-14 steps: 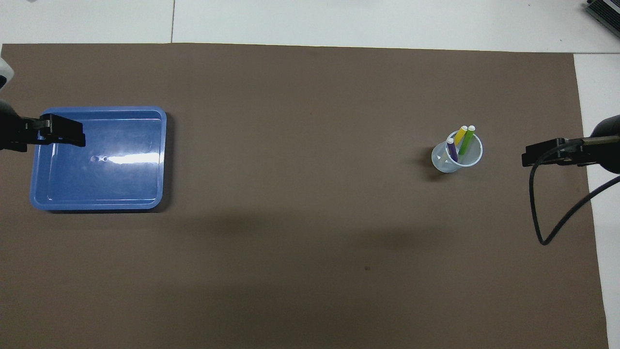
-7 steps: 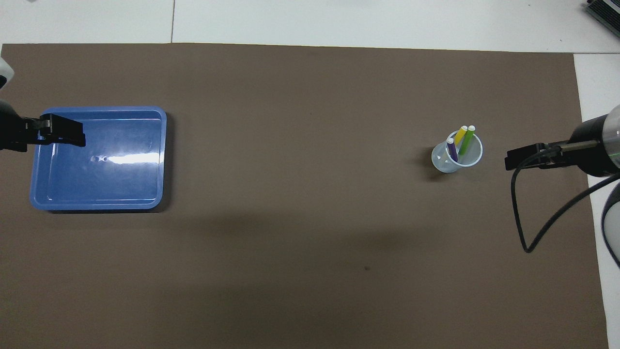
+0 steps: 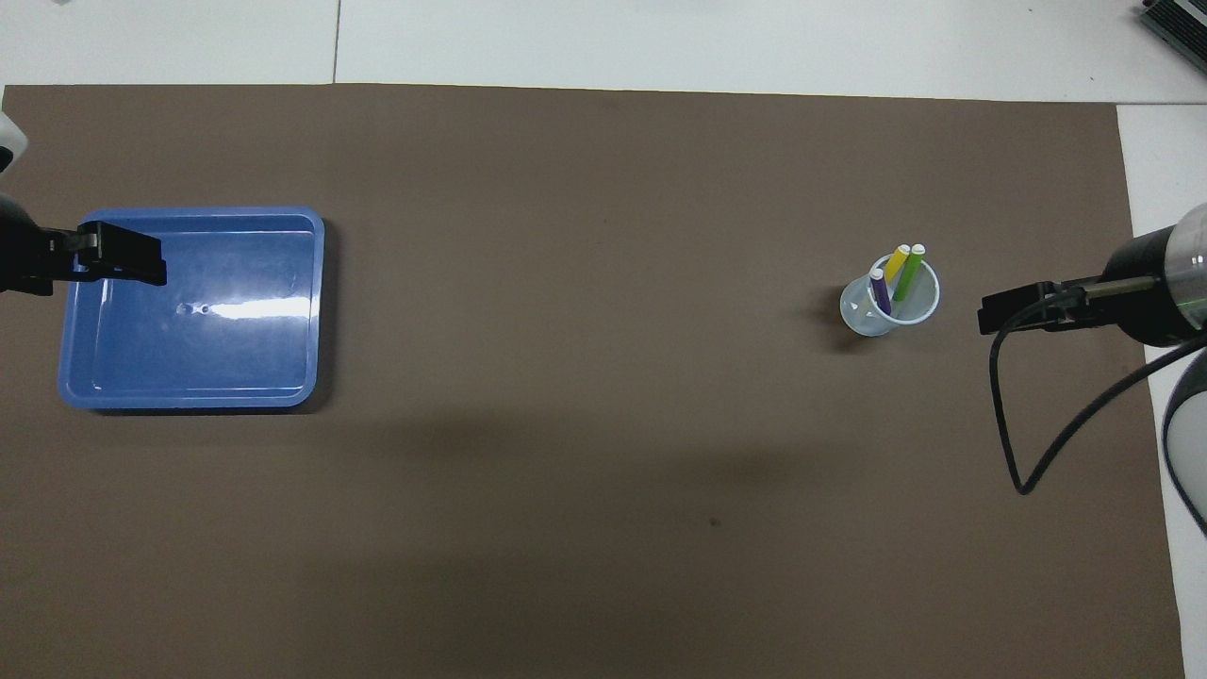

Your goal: Right arm passes pens to left for tray arrangement

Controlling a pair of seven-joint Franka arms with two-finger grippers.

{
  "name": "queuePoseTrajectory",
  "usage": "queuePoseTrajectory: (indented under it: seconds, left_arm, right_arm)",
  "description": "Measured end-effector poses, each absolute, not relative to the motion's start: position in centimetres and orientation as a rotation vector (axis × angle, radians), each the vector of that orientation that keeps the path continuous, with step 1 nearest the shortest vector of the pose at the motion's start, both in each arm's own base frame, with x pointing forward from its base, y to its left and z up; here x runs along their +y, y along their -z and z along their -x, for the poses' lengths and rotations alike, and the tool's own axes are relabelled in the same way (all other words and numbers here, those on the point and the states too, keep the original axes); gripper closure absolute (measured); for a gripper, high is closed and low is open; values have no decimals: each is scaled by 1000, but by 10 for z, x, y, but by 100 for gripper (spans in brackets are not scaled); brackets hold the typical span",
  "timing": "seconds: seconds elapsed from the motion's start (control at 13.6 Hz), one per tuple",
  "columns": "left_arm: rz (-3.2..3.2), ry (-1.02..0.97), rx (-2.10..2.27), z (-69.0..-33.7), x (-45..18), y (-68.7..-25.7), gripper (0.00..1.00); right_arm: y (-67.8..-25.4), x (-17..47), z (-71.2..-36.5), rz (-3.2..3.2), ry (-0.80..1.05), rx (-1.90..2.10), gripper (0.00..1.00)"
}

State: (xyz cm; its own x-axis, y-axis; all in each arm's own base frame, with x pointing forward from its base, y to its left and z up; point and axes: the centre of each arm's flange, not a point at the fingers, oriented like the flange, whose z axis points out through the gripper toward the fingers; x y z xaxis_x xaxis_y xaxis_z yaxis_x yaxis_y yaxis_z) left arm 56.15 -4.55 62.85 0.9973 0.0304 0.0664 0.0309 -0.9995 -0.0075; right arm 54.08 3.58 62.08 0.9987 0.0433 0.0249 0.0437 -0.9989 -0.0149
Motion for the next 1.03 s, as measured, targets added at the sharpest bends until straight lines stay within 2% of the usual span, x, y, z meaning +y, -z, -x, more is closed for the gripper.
queuePoseTrajectory:
  seconds: [1.03]
  left_arm:
    - [3131,104,-48,-561,-45,-629,0]
  right_arm:
    - [-624,20,-531,3127,-14,-60,0]
